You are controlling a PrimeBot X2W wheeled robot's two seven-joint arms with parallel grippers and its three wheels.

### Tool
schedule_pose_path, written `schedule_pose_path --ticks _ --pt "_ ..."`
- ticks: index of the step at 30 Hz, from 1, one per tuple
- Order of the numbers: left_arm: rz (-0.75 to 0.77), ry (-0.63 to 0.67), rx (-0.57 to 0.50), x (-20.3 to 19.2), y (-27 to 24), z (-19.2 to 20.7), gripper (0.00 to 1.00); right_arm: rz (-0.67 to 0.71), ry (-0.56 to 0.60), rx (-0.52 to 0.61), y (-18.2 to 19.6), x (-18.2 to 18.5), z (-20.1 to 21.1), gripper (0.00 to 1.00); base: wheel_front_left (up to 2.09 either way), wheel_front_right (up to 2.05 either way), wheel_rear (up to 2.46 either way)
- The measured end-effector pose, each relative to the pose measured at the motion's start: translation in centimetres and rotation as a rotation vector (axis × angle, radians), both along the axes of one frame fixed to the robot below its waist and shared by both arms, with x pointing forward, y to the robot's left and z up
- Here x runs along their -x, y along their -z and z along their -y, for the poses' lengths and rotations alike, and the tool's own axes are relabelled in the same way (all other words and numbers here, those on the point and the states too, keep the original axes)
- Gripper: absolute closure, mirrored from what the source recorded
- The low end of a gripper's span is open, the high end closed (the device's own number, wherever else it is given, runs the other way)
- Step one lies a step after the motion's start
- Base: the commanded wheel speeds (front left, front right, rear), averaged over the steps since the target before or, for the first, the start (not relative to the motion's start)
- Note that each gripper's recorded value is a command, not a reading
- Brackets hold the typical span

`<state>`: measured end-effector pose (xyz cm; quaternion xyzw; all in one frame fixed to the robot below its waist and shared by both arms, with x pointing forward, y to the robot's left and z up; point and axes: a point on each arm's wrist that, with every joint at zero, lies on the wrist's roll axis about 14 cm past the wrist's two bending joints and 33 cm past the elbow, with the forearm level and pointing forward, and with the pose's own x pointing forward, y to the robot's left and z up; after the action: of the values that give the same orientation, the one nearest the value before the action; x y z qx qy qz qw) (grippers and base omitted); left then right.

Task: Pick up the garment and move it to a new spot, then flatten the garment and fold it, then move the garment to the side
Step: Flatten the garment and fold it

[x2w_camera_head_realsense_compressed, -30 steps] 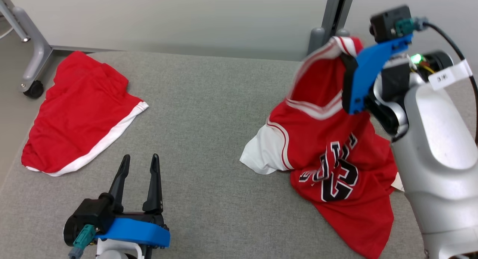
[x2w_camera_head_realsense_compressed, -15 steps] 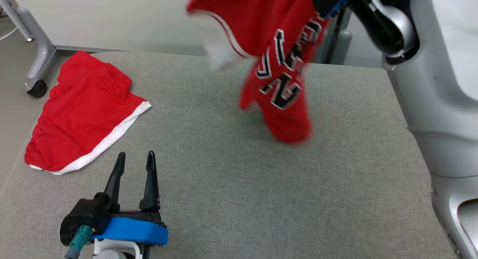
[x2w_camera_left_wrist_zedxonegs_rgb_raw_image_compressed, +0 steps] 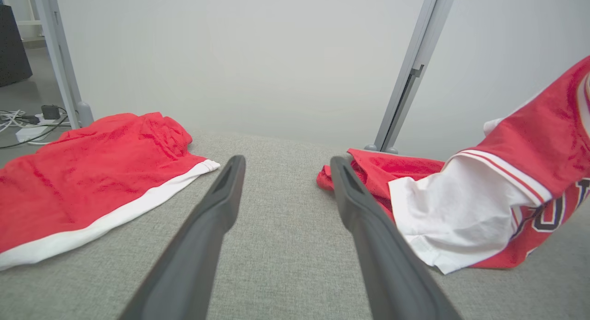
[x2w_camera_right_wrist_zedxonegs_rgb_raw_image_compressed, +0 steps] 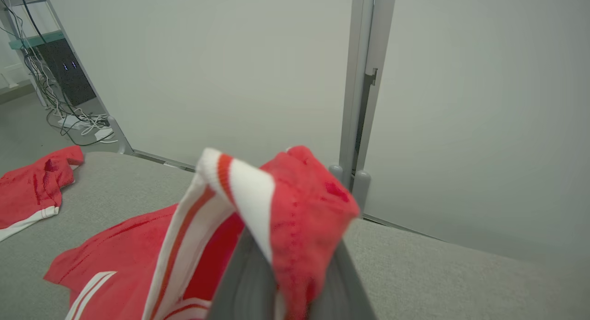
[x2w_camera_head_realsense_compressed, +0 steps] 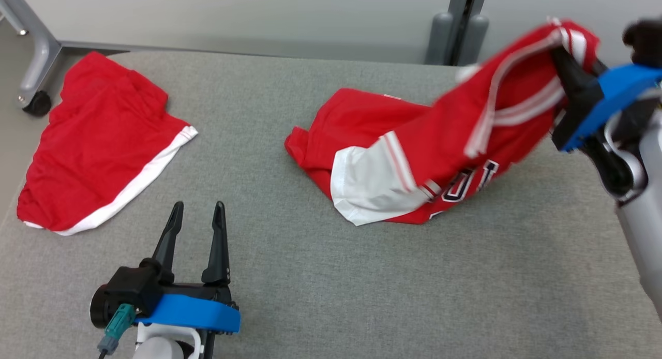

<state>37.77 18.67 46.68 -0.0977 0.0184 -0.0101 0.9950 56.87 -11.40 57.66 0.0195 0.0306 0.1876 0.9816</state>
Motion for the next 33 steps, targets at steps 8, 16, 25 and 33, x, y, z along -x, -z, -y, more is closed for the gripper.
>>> schedule_pose_path --ticks 8,16,25,33 --pt "-0.035 -0.017 -0.016 -0.1 1.1 -0.9 0.0 -0.345 0.15 0.11 12.7 0.8 5.8 0.0 0.0 0.0 0.0" --pt "-0.017 -0.022 -0.017 1.1 0.4 -1.1 0.0 -0.448 0.207 0.173 13.6 4.5 9.1 0.0 0.0 0.0 0.0" --pt "0.023 0.029 -0.004 0.9 -0.8 0.6 0.0 -0.304 0.037 0.188 9.4 11.2 4.1 0.0 0.0 0.0 0.0" --pt "0.008 0.04 -0.005 0.1 -0.2 1.0 0.0 -0.344 -0.268 0.22 11.9 16.8 -6.3 0.0 0.0 0.0 0.0"
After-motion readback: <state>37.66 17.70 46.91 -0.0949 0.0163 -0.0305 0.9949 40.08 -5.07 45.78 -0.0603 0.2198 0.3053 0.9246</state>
